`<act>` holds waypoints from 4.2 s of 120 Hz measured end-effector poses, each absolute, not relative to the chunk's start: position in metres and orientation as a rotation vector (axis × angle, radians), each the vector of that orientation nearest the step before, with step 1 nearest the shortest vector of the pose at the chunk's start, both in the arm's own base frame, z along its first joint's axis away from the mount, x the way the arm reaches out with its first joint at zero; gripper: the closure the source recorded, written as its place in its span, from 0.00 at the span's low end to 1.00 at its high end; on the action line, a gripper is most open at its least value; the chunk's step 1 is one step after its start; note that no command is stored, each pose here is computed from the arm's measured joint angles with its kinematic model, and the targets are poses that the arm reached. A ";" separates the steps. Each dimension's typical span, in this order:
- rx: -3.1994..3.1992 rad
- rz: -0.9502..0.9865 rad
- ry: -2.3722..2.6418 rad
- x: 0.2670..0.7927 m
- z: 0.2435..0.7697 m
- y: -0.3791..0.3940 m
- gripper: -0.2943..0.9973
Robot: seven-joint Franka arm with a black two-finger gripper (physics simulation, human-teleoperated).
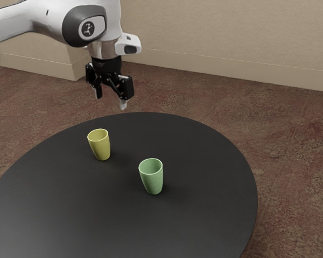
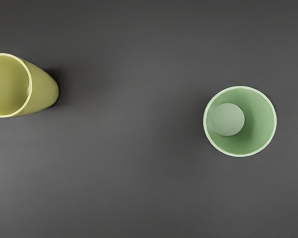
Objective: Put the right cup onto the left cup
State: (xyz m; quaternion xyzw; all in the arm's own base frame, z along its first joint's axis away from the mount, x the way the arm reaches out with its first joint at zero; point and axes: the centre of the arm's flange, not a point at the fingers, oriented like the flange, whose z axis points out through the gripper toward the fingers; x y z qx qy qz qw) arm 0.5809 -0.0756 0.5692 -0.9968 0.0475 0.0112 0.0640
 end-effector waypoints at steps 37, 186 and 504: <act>-3.011 0.020 0.201 0.580 0.526 -0.127 0.23; -3.076 -0.040 0.060 0.557 0.376 -0.198 0.23; -3.067 -0.137 -0.226 0.600 0.457 -0.055 0.83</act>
